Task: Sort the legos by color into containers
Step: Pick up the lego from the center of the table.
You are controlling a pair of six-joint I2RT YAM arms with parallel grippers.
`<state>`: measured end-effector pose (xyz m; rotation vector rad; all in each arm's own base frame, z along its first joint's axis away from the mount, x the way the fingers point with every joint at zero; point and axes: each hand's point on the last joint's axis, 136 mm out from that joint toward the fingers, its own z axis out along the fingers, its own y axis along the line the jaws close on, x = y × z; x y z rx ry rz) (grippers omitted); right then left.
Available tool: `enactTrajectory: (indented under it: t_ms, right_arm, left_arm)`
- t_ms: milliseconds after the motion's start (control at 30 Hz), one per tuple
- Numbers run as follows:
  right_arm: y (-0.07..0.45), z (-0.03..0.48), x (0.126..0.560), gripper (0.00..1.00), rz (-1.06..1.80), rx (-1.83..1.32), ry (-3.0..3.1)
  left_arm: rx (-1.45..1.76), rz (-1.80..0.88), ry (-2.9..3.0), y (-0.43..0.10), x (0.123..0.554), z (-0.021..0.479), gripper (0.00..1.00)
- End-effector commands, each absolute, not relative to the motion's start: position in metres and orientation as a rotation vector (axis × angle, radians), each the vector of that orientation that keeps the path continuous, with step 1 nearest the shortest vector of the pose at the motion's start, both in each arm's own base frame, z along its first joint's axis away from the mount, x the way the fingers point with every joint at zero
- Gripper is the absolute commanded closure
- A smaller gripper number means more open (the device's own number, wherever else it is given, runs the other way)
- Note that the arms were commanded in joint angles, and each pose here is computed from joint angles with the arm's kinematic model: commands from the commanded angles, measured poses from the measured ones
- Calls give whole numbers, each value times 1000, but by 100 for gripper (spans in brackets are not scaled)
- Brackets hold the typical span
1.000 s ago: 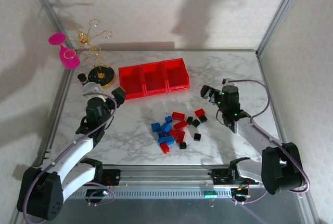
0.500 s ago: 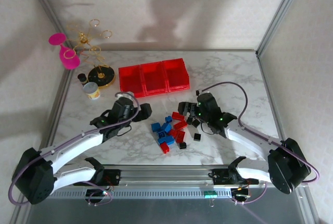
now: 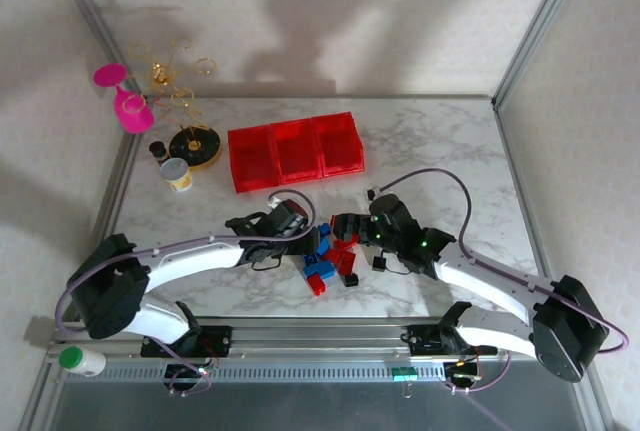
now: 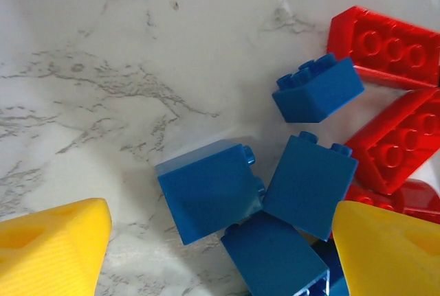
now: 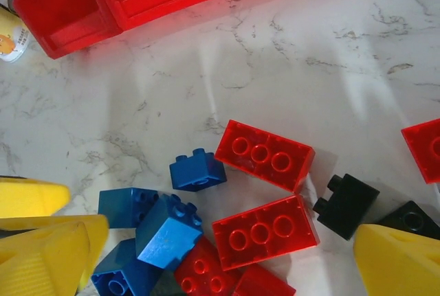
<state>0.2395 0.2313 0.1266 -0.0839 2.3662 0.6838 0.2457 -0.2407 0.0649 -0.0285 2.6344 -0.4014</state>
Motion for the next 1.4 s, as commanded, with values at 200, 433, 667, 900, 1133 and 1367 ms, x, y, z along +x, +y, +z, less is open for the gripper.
enactTrajectory:
  t_ms: [200, 433, 667, 900, 1133, 1367]
  right_arm:
    - [227, 129, 237, 1, 703, -37, 2344]
    - [227, 128, 237, 1, 699, -44, 2349]
    - [228, 127, 238, 1, 694, -43, 2352]
    - [230, 122, 240, 1, 683, -45, 2366]
    - [232, 121, 241, 1, 686, -48, 2367]
    - [235, 118, 243, 1, 683, -49, 2376]
  left_arm:
    - [-88, -280, 2623, -250, 267, 54, 23]
    - [-110, -183, 2638, -243, 271, 45, 29]
    - [-118, -146, 2668, -235, 263, 35, 31]
    - [-109, -102, 2685, -223, 255, 31, 34]
    - [-101, -84, 2694, -217, 250, 32, 38]
    - [-130, -157, 2699, -230, 251, 29, 46]
